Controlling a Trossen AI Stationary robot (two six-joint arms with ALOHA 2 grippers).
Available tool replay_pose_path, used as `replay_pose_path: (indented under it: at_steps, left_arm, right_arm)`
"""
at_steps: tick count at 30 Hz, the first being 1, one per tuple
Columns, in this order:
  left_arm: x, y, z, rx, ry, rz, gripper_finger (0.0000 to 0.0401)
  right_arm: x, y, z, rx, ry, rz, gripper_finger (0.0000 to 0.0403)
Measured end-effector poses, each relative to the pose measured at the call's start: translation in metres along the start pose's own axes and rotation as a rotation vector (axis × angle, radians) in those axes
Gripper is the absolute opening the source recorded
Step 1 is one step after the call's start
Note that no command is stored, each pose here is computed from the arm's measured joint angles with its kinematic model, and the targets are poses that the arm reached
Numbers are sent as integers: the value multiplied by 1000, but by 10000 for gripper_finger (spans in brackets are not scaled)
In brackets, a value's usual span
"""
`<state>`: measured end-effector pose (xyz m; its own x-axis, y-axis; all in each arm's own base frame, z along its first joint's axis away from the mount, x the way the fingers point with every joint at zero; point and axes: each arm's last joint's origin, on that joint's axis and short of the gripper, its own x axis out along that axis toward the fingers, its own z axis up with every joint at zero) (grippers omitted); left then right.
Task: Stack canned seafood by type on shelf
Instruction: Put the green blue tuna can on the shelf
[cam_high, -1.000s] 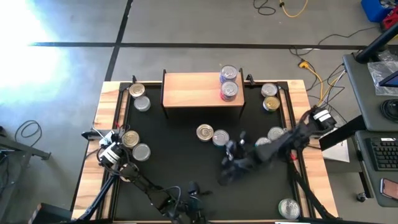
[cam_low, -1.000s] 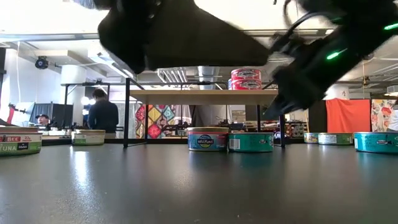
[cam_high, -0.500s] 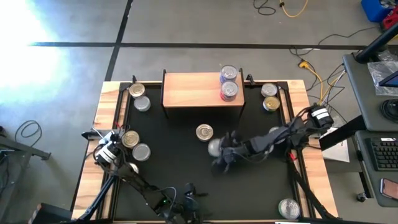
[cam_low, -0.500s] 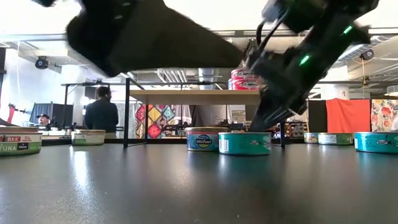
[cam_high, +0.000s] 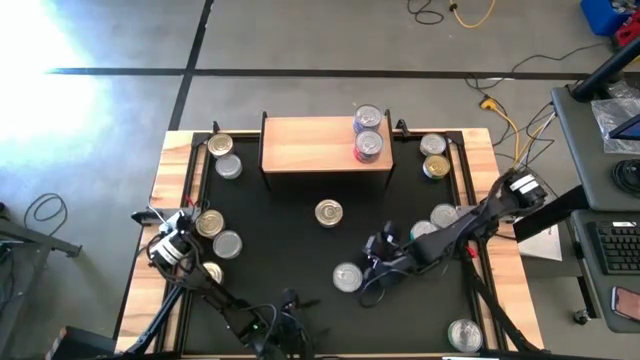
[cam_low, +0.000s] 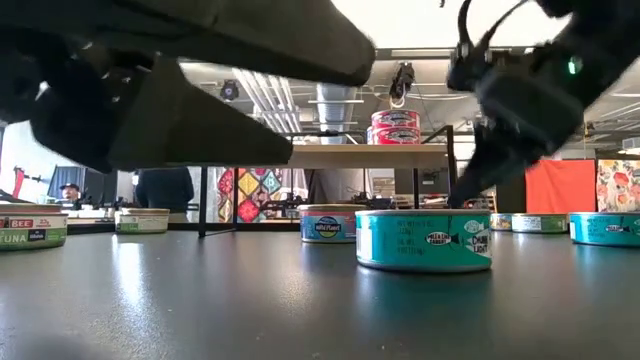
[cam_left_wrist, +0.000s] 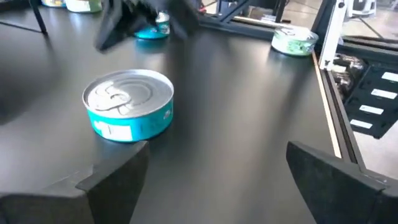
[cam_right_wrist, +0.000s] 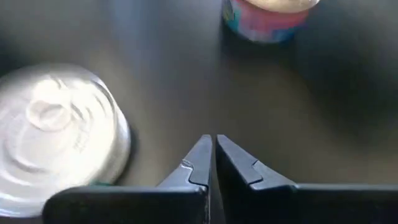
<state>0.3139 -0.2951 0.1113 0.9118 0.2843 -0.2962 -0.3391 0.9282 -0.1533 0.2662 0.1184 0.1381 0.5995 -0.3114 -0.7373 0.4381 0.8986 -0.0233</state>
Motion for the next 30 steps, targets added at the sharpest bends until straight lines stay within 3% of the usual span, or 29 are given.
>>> replay_pose_path:
  at_steps: [7,15,23,30]
  left_arm:
    - [2,6,-7,20,-36,61,383]
    - [18,19,-7,6,-5,82,399]
    - [13,22,-9,57,27,84,399]
    - [-7,31,29,77,95,107,399]
  right_arm:
    - [8,28,-18,-63,34,67,13]
    - [15,70,-5,-154,107,168,13]
    - [-7,88,3,-231,141,108,13]
    - [-27,104,0,-263,120,160,13]
